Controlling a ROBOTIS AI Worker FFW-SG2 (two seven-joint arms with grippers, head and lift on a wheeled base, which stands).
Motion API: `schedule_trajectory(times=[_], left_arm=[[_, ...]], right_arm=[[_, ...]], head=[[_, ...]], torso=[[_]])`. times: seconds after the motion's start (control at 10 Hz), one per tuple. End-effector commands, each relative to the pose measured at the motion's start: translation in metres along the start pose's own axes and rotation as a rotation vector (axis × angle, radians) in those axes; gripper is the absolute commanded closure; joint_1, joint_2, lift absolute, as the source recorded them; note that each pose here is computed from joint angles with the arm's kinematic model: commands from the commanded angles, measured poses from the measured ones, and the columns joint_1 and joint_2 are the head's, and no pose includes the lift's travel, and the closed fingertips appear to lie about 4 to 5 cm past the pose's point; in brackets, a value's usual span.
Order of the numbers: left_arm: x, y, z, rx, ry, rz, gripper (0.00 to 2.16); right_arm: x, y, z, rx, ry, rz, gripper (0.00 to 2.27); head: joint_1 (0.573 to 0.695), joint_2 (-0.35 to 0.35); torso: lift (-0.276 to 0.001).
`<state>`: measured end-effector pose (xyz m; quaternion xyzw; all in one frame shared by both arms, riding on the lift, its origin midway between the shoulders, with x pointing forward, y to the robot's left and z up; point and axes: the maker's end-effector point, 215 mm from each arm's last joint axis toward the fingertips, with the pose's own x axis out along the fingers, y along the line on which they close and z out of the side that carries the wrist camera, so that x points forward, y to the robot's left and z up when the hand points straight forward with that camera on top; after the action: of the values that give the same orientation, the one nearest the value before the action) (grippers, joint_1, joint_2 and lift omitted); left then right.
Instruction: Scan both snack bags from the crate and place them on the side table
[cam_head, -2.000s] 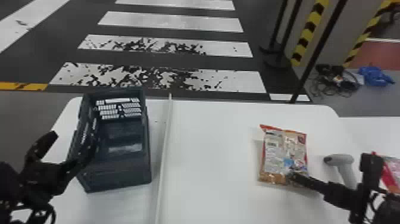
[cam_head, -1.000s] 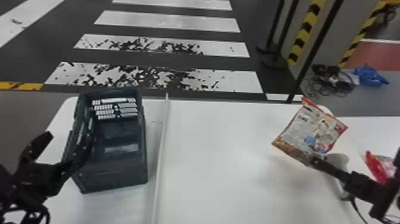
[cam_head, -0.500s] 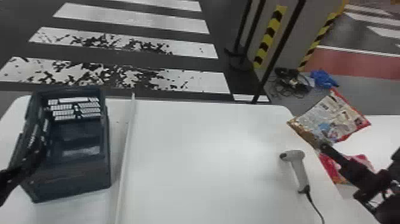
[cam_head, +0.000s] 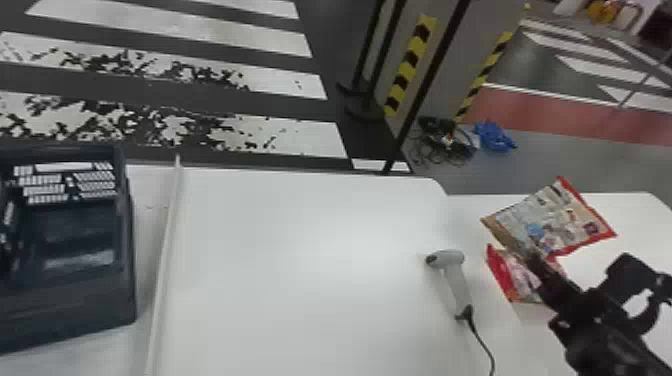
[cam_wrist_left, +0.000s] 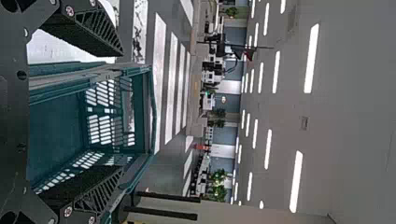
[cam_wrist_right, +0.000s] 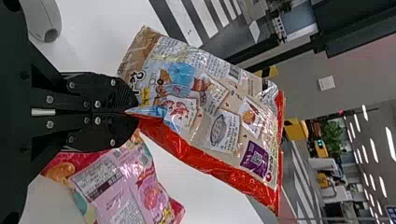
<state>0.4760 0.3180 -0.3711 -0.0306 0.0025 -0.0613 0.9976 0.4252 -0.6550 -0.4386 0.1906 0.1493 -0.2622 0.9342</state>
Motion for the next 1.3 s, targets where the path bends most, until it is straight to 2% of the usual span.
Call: schedule_trajectory(times=[0.0,0.3,0.5,0.6,0.7,0.8,0.9,1.2], left_arm=[[0.000,0.000,-0.001,-0.001,0.000,0.001,0.14],[0.000,-0.001,-0.003,-0.003,0.004,0.001,0.14],[0.001,-0.002,-0.004,-0.003,0.006,-0.002,0.14],[0.001,-0.002,-0.004,-0.003,0.006,-0.002,0.14],[0.001,-0.002,-0.004,-0.005,0.007,-0.001,0.14],[0.001,-0.002,-0.004,-0.004,0.007,-0.003,0.14],[0.001,-0.003,-0.005,-0.004,0.007,-0.005,0.14],[0.000,-0.003,-0.003,-0.004,0.004,-0.004,0.14]], right_arm=[[0.010,-0.021,-0.003,-0.009,-0.017,-0.054,2.24],[0.022,-0.070,-0.017,0.002,-0.013,-0.176,2.24],[0.024,-0.097,-0.018,0.008,-0.033,-0.261,2.14],[0.025,-0.103,-0.026,0.013,-0.012,-0.269,1.96],[0.026,-0.106,-0.030,0.011,-0.006,-0.272,1.30],[0.026,-0.107,-0.031,0.003,0.001,-0.272,0.18],[0.026,-0.109,-0.030,-0.004,-0.003,-0.283,0.00],[0.020,-0.111,-0.007,-0.031,-0.091,-0.294,0.04]], head=[[0.695,-0.350],[0.695,-0.350],[0.695,-0.350],[0.695,-0.350],[0.695,-0.350],[0.695,-0.350],[0.695,-0.350],[0.695,-0.350]], torso=[[-0.098],[-0.098],[-0.098],[-0.098],[-0.098],[-0.098],[-0.098],[-0.098]])
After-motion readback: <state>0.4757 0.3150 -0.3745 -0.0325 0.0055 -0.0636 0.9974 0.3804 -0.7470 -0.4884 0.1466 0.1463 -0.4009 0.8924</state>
